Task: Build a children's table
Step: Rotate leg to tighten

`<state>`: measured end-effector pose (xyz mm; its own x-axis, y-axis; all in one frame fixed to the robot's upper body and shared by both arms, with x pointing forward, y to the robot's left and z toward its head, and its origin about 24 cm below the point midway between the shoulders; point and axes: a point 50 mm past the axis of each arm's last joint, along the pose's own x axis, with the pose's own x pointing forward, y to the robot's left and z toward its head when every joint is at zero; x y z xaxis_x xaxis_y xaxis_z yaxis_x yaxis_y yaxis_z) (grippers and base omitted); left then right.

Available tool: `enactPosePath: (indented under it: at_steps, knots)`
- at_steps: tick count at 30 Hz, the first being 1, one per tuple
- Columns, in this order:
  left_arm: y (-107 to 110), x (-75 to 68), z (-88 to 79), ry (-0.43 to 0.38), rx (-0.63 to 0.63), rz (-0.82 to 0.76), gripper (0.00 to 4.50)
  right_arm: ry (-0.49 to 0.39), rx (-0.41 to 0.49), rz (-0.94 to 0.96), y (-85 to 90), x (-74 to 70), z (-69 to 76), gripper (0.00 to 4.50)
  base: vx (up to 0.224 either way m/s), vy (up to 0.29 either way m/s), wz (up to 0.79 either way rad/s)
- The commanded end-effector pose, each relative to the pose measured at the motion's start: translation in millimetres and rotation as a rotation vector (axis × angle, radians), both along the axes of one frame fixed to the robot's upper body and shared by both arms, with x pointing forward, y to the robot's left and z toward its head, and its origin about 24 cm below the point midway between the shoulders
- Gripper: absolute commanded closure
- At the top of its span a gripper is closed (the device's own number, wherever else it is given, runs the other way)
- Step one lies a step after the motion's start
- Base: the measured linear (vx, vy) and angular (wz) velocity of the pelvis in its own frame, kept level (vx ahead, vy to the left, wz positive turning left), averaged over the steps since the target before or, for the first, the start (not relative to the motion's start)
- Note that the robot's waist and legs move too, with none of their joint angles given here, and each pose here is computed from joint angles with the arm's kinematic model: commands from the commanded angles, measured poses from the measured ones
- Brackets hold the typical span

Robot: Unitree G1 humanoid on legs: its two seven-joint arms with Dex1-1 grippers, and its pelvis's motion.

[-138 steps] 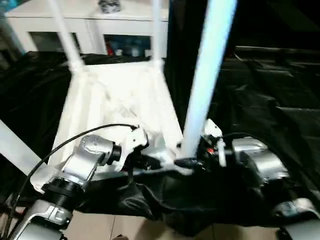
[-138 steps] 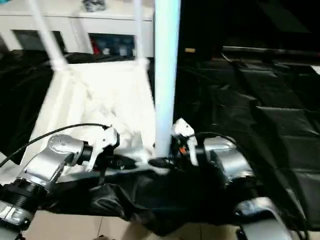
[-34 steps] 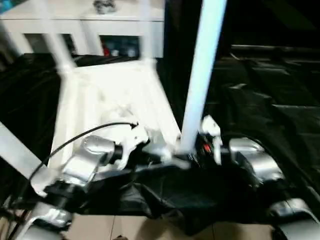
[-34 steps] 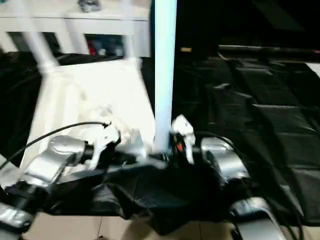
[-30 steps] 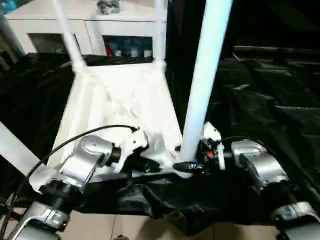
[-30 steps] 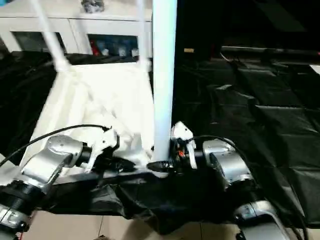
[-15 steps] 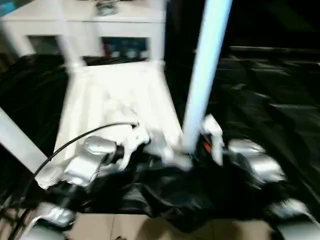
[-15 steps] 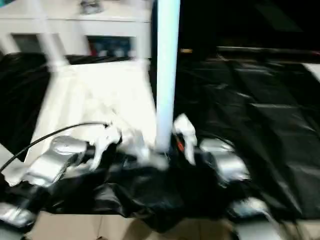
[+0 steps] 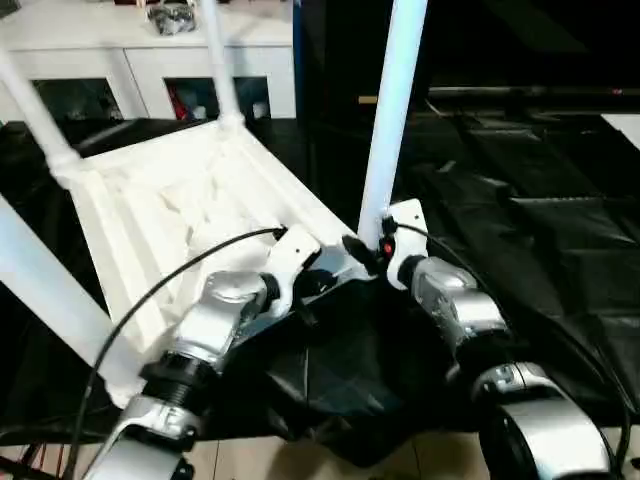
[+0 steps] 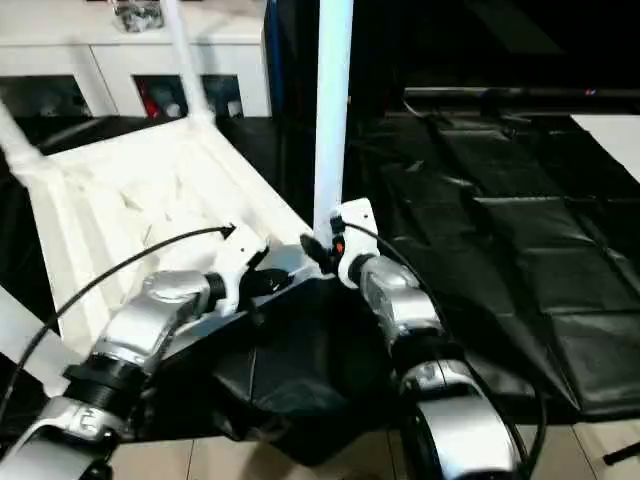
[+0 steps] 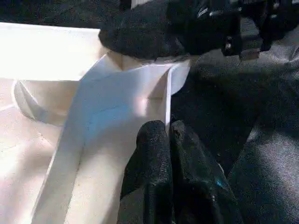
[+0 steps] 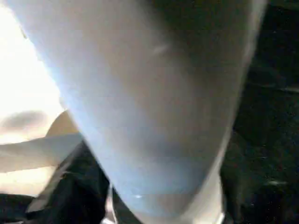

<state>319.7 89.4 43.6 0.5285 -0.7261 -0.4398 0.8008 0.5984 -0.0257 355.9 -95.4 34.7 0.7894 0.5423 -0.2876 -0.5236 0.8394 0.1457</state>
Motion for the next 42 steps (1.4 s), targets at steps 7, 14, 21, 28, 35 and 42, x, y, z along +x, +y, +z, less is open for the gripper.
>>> enactPosePath:
  at_steps: [7,14,21,28,35,42]
  knots:
    - [-17.0,-12.7,11.6,-0.030,-0.050,-0.240,4.50,-0.034,-0.005,0.450,24.2,-25.1,-5.1,0.97,0.000,0.000,0.00]
    - [-0.5,-24.0,10.9,0.011,-0.031,-0.395,4.50,-0.024,0.005,0.788,-0.3,-48.0,2.1,0.97,0.000,0.000,0.00]
    - [17.9,-35.4,14.8,0.073,-0.012,-0.556,4.50,0.054,-0.034,1.000,-18.1,-69.1,0.1,0.97,0.000,0.000,0.00]
    - [19.5,-38.2,14.4,0.094,-0.017,-0.578,4.50,0.076,-0.003,1.023,-16.1,-72.3,3.7,1.66,0.000,0.000,0.00]
    - [16.5,-37.4,13.1,0.076,-0.021,-0.544,4.50,0.094,0.024,1.016,-12.9,-73.7,3.7,1.90,0.000,0.000,0.00]
    - [5.4,-14.2,13.0,-0.009,-0.025,-0.260,4.50,0.085,-0.058,0.561,4.4,-40.9,-11.9,1.91,-0.008,-0.001,-0.01]
